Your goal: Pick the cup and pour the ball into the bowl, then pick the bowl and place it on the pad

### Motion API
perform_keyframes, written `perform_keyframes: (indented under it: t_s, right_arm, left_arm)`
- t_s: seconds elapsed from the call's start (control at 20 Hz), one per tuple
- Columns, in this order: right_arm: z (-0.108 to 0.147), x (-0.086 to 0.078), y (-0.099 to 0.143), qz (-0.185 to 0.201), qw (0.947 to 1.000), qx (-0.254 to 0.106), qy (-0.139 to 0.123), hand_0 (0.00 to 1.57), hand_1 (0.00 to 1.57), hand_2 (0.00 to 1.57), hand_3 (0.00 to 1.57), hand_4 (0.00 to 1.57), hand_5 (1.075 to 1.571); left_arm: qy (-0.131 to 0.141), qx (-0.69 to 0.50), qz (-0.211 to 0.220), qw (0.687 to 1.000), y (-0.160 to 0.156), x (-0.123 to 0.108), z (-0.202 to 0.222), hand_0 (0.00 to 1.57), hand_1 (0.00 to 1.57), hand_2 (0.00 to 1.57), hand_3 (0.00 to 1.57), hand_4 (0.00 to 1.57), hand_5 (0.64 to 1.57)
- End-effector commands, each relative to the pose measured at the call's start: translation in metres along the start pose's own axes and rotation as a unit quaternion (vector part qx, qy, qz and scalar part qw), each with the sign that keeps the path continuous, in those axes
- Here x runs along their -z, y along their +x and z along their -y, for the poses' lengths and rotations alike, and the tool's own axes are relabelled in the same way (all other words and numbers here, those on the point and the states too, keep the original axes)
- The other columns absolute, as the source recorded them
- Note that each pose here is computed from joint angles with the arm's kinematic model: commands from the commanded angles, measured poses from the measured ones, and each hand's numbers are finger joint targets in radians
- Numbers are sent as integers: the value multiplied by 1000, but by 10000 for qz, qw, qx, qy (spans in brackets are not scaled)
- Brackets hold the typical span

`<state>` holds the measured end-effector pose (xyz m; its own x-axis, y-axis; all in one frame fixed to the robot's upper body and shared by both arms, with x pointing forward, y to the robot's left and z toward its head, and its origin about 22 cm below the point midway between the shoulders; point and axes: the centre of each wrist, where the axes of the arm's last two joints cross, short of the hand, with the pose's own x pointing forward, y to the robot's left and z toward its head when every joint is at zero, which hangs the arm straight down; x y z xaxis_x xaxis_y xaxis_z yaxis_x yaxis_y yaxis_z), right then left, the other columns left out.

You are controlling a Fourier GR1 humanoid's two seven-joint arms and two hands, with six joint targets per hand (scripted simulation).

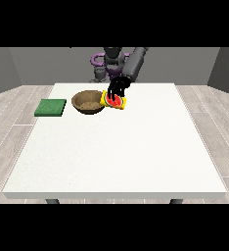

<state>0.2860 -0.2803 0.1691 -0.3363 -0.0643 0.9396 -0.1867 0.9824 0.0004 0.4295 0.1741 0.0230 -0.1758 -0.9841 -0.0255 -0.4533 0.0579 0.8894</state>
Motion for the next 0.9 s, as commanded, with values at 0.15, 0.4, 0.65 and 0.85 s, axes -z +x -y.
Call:
perform_keyframes:
  t_s: [0.15, 0.4, 0.65, 0.85]
  right_arm:
    - [12, -13, -38, -639, 9978, 98, -175, 0, 0, 0, 0, 384, 1565]
    - [7, -8, -50, -823, 9950, 63, -563, 0, 0, 0, 0, 379, 1566]
    - [-2, -8, -55, -733, 9970, 190, -147, 0, 0, 0, 0, 387, 1566]
    - [38, -36, -61, -1017, 9938, 267, -372, 0, 0, 0, 0, 378, 1564]
  left_arm:
    - [-682, 1751, 1246, 9743, 29, -12, 15, 1454, 1454, 1571, 1571, 939, 1490]
    - [-676, 2702, 1969, 9400, 76, -9, 15, 1506, 1506, 1571, 1571, 1064, 1501]
    - [-800, 3105, 1756, 9308, 97, -16, 13, 1498, 1498, 1571, 1571, 1047, 1513]
    - [-980, 2514, 1816, 9456, 103, -18, 11, 1502, 1502, 1571, 1571, 1067, 1505]
